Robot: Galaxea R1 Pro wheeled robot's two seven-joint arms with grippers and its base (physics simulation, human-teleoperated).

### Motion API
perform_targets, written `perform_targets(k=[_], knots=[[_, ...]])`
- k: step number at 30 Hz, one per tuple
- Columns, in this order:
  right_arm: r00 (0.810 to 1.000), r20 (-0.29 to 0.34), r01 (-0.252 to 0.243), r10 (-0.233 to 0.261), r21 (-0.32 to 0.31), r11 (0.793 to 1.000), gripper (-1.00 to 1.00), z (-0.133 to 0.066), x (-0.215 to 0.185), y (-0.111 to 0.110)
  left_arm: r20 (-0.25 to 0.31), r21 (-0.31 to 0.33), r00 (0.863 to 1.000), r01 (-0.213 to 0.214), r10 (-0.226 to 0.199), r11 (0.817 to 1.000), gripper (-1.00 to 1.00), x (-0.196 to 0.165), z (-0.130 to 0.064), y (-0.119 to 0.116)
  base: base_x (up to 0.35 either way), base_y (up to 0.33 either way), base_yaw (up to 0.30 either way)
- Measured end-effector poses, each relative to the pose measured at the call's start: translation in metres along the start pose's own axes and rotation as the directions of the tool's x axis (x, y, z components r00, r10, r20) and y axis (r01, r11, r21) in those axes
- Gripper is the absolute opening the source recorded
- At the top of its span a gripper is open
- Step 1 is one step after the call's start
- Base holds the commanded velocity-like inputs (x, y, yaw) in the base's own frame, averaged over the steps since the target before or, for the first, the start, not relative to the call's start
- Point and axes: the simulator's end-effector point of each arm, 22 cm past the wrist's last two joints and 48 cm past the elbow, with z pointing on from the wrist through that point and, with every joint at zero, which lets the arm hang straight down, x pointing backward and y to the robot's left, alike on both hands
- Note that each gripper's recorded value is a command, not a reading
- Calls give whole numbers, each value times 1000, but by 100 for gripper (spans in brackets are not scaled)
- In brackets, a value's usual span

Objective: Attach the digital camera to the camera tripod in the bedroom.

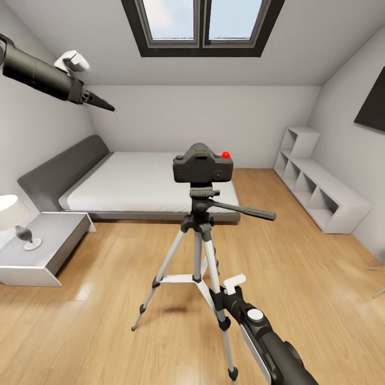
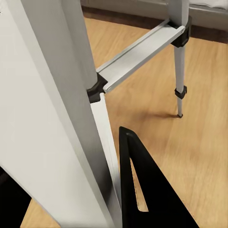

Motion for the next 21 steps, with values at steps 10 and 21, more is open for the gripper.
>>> perform_targets(k=[10,21], knots=[[1000,5,-6,6,7,1000,-100,-1,1,0,24,33,1000,10,-11,999,100,-15,-36,-11,0,0,0],[1000,12,-26,26,13,1000,-100,-1,0,-3,61,25,998,33,-35,999,100,-31,-75,-13,0,0,0]])
